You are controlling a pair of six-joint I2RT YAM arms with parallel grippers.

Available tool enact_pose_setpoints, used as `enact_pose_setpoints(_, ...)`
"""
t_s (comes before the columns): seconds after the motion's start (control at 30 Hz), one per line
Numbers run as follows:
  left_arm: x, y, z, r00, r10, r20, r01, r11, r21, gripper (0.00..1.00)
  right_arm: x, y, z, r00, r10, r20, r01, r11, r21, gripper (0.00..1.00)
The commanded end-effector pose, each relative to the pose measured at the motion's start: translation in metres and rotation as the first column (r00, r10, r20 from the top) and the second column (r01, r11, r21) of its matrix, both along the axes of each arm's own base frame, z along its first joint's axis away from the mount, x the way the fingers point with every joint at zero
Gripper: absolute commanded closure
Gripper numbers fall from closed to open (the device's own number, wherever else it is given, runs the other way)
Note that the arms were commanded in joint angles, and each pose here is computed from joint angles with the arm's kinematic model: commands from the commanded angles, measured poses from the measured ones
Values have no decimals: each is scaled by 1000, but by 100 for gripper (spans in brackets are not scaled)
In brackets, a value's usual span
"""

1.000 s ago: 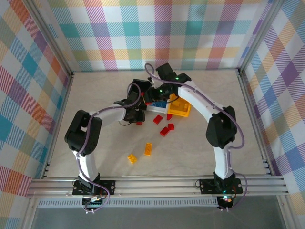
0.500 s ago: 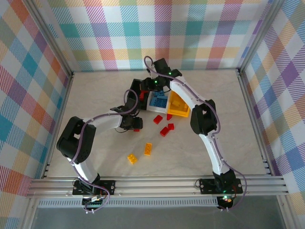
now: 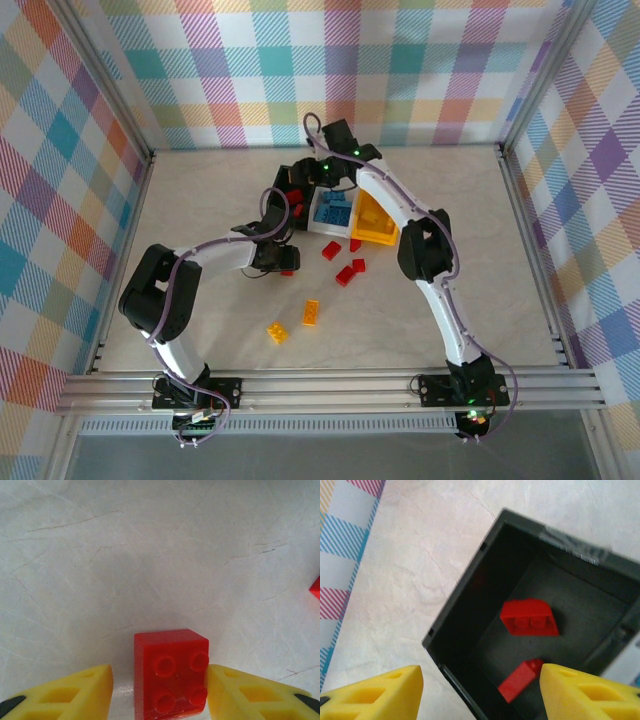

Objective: Sort the legos into containers by color

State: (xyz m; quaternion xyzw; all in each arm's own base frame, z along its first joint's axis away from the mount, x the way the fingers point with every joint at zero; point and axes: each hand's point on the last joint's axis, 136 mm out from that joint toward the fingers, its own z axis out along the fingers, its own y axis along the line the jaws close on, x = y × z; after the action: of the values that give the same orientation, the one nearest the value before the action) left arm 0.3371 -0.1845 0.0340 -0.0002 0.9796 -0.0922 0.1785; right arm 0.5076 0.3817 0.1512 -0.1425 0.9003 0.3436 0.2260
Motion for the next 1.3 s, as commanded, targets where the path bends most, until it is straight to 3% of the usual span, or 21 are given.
enact_pose_setpoints(0.0,-18,15,-25,995,15,-102,-9,998,62,57,-23,-7,67,994,28,105,-33,998,50,37)
enact_pose_setpoints(0.17,-18,15,-31,994,9,-112,-2,998,64,61,-64,-34,99,986,17,167,-26,998,56,36)
enact_pose_setpoints(0.43,-24,18,-24,995,9,-102,-3,998,61,74,-116,-72,106,983,-1,185,-4,1000,29,36)
enact_pose_setpoints(0.8,-13,18,16,999,-11,-40,13,998,69,74,-149,-98,100,984,-26,177,26,1000,5,35)
enact_pose_setpoints(1.27,58,18,92,995,17,93,-18,1000,13,69,-194,-129,58,995,-34,99,40,997,-60,35)
